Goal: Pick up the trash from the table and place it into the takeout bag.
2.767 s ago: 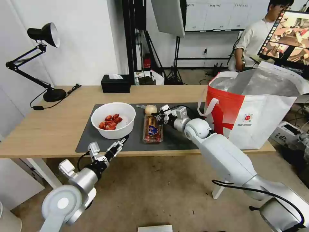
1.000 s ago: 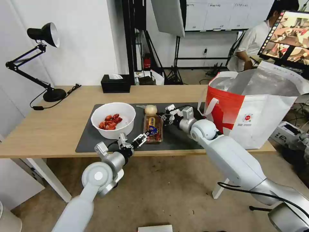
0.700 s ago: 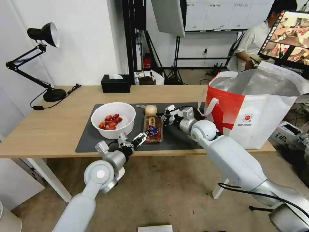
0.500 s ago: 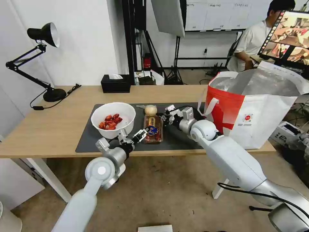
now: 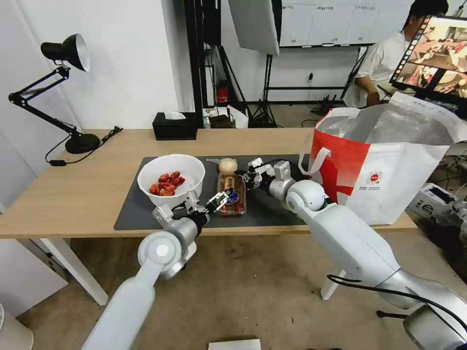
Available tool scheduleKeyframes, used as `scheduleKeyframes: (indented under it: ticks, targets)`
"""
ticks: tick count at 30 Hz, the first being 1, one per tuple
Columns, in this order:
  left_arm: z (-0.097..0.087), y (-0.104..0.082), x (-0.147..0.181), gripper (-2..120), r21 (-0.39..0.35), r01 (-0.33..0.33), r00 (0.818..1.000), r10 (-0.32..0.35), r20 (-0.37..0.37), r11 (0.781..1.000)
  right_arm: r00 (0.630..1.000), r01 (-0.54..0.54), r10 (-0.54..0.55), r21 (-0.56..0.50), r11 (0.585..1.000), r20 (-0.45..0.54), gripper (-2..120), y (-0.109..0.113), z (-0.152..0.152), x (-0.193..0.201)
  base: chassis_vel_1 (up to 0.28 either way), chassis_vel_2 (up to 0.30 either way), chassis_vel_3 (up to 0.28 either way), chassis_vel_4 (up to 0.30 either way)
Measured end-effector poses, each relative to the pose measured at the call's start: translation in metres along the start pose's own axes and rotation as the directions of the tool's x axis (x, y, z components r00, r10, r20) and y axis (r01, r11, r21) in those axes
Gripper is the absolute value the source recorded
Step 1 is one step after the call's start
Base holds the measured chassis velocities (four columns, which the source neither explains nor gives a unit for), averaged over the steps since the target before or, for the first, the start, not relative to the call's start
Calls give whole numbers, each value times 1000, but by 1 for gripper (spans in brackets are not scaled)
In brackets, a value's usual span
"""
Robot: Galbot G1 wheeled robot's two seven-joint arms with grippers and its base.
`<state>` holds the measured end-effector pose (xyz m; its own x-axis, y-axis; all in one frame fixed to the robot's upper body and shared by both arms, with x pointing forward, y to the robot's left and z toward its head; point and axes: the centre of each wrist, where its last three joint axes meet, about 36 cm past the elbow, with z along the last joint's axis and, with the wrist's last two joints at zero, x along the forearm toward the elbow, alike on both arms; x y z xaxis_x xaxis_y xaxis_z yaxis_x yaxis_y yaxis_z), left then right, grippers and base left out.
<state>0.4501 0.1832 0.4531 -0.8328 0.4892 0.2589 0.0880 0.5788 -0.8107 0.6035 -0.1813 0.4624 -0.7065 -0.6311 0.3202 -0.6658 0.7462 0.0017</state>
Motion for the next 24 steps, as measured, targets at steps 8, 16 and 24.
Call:
scheduleKeyframes:
  ticks: [8, 16, 24]
  targets:
    - [3, -1, -2, 100, 3, -1, 1000, 1, -10, 1000, 1000, 7, -7, -26, 1000, -20, 0, 1, 1, -2, 0, 0, 0, 0]
    - [4, -1, -2, 100, 5, 0, 1000, 0, -12, 1000, 999, 13, -14, -39, 999, -37, 0, 2, 2, -4, 0, 0, 0, 0]
    - [4, -1, -2, 100, 6, 3, 1000, -3, -13, 1000, 999, 11, -14, -46, 999, -50, 0, 2, 3, -3, 0, 0, 0, 0]
